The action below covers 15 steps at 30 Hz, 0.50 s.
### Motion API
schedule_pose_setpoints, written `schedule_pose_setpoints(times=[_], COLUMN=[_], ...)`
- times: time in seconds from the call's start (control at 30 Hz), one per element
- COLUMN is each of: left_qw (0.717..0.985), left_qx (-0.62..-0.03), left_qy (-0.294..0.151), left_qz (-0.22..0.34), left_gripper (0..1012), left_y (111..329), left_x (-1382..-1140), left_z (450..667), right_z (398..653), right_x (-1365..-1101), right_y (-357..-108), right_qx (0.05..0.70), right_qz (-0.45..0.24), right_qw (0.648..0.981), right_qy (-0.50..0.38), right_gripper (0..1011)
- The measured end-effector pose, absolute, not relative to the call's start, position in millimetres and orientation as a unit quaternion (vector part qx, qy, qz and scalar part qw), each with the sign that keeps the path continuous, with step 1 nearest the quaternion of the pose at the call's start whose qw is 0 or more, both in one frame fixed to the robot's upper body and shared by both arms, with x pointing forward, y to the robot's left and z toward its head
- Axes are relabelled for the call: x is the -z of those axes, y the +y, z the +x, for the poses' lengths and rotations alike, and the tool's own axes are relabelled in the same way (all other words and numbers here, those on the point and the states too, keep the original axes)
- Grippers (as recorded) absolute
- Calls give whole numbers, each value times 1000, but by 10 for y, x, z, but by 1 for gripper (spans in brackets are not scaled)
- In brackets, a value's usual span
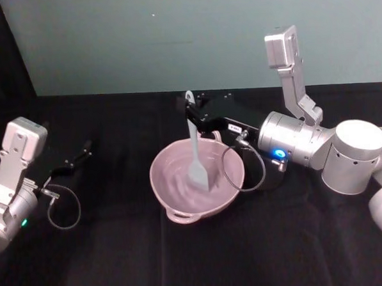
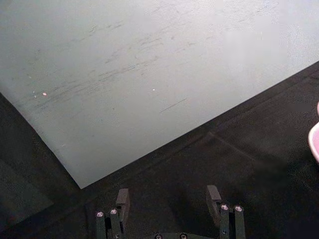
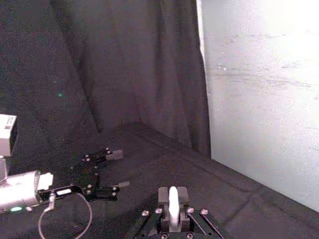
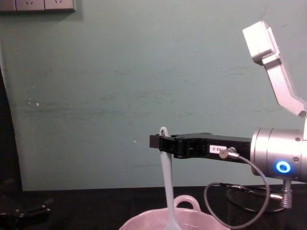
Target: Use the one hand to pick up the spoon and stir the clear water in the bowl.
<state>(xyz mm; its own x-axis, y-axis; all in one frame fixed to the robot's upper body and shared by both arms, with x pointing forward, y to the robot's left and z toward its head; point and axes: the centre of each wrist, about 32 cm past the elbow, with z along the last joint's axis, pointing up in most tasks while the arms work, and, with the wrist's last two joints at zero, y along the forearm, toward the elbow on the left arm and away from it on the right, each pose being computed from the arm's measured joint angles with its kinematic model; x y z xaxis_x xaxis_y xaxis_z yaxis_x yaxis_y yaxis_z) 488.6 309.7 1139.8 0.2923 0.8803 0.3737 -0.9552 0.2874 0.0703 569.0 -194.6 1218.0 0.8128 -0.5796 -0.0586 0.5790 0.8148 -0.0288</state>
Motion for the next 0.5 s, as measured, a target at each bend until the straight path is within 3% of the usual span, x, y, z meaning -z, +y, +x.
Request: schedule_pose_setpoints(times=[0.5], left_qw=[791], left_qx=[-580], left_qy=[-132], left_qz=[141], left_gripper=[1011], left_y=[3097], left_x=[-11398], left_z=[4886], right_z=[5617], right_x=[-12453], right_y=[-1954], right_qx=[298], right_qz=[21], right_qw=[954], right_qy=[-9], right_gripper=[109])
